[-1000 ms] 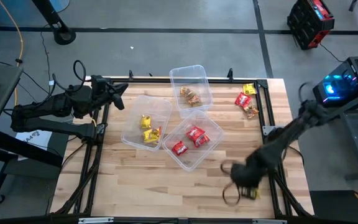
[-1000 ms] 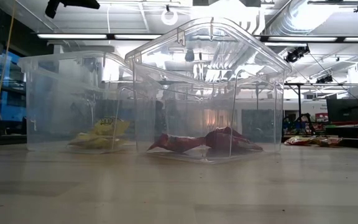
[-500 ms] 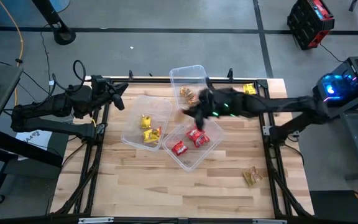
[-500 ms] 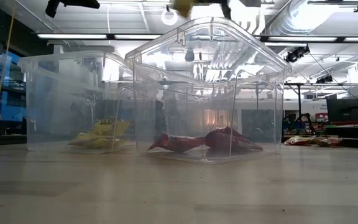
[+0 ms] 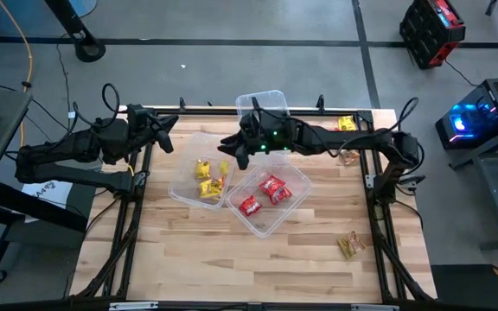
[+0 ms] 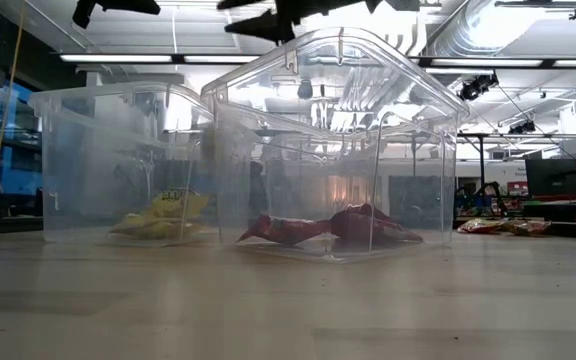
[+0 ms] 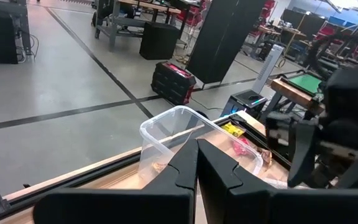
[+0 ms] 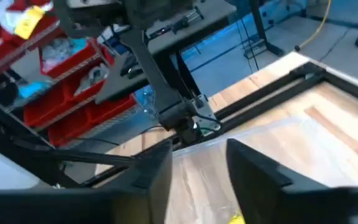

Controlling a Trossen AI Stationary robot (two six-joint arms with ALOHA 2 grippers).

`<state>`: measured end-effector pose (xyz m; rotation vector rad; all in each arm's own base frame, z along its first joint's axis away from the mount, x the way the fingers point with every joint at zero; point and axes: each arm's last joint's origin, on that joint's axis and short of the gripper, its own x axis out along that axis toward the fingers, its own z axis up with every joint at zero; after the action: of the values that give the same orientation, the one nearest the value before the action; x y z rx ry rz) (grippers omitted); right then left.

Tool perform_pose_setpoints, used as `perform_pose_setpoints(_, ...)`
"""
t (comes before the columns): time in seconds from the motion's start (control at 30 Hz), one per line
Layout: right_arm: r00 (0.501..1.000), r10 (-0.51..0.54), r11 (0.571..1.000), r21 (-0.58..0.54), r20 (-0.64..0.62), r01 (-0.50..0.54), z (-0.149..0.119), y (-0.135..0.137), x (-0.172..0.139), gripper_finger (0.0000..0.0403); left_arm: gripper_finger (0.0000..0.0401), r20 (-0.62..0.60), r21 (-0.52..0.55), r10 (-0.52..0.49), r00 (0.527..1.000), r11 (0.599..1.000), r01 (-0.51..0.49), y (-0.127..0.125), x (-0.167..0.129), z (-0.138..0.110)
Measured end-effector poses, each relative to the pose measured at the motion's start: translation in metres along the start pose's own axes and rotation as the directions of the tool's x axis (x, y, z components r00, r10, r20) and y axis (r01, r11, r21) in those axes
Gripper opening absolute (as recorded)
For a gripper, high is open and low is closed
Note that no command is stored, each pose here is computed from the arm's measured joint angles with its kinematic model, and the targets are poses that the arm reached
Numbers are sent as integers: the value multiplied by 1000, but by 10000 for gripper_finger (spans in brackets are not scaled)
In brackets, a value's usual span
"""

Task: Sort candy
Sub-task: Put the brown candy into the top right transparent bin

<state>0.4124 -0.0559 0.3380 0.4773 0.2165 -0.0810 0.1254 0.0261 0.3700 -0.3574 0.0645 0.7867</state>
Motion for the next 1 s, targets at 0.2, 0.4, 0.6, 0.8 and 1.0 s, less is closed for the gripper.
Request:
perform_pose_setpoints(0.2, 960, 48, 996, -53, -275, -65, 24, 11, -33, 191, 0, -1, 14, 2, 1000, 1000, -2, 0, 0, 0)
perform_pose_setpoints(0.4, 696, -40, 998, -55, -717, 1, -14, 42, -88, 193, 0, -2, 14, 2, 1000, 1000, -2, 0, 0, 0)
perform_pose_setpoints(0.6, 414, -108, 983, -35, -904, 179, -84, 85, -145, 193, 0, -2, 38, 2, 1000, 999, -2, 0, 0, 0)
perform_pose_setpoints(0.8, 294, -101, 914, 28, -950, 406, -164, 104, -195, 193, 0, -2, 39, 2, 1000, 999, -2, 0, 0, 0)
perform_pose_setpoints(1.0, 120, -175, 738, -50, -977, 673, -239, 74, -214, 193, 0, -2, 53, 2, 1000, 999, -2, 0, 0, 0)
